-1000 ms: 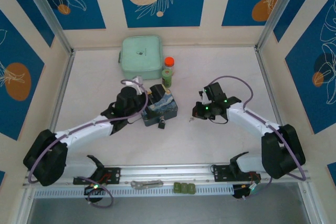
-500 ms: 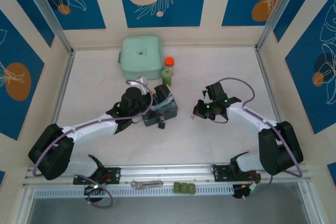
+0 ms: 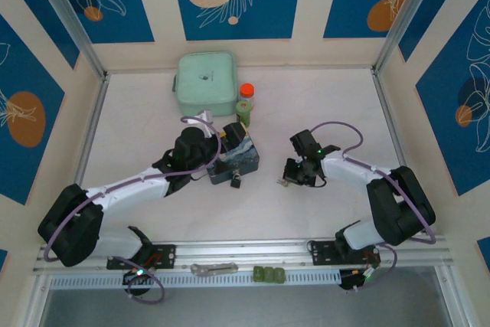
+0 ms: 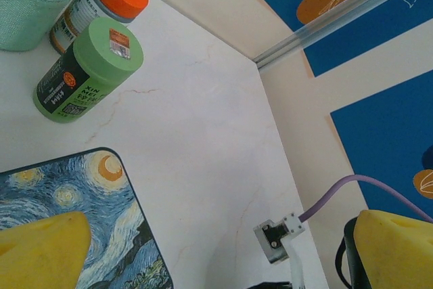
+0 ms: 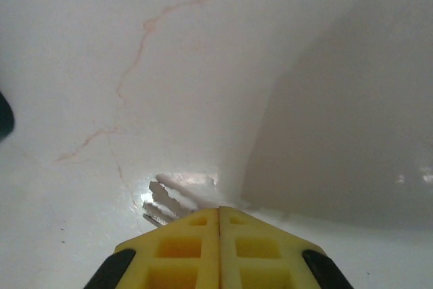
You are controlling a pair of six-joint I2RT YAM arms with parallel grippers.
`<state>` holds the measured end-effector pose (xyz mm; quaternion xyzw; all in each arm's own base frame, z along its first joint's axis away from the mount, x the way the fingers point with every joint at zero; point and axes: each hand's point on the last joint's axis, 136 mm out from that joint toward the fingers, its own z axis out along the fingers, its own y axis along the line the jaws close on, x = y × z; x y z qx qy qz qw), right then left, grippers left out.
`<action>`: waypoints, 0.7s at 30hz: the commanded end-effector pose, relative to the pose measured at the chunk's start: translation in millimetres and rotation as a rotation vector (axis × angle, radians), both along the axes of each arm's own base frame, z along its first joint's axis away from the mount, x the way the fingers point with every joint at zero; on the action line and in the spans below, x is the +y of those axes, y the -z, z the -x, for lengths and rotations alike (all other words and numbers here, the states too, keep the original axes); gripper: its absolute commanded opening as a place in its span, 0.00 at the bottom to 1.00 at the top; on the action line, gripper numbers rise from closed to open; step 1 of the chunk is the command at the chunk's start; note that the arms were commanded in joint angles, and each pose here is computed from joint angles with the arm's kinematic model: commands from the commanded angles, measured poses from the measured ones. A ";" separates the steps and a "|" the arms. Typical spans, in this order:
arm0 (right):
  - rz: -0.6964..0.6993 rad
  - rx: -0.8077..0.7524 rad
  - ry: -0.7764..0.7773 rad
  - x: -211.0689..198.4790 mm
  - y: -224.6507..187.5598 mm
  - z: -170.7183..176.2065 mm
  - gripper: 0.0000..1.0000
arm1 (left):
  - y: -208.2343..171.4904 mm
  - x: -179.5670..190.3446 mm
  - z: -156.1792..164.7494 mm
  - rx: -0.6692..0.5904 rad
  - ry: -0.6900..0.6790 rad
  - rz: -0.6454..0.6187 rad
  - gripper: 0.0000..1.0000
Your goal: Unlock a padlock with a key
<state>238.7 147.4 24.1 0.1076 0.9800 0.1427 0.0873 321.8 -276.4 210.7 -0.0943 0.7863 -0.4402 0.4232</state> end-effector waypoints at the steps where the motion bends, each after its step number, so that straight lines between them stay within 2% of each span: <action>1: 0.081 0.017 0.004 -12.0 2.1 10.9 0.22 | -17.3 1.1 -1.9 -0.050 -0.009 -0.002 1.00; 3: 0.114 -0.016 -0.021 -13.1 -3.6 8.2 0.34 | -17.3 1.5 -1.7 -0.049 -0.011 -0.003 1.00; 6: 0.140 -0.087 -0.105 -6.1 -15.7 2.3 0.42 | -18.8 3.5 -1.7 -0.054 -0.018 -0.007 1.00; 11: 0.176 -0.079 -0.185 1.5 -14.4 2.2 0.43 | -20.0 7.1 -1.5 -0.061 -0.031 -0.016 1.00; 14: 0.132 -0.057 -0.195 10.0 -7.1 5.8 0.42 | -20.6 8.8 -1.2 -0.062 -0.035 -0.018 1.00; 21: 0.143 0.022 -0.204 12.7 8.8 16.9 0.36 | -21.2 11.3 -0.7 -0.064 -0.039 -0.028 1.00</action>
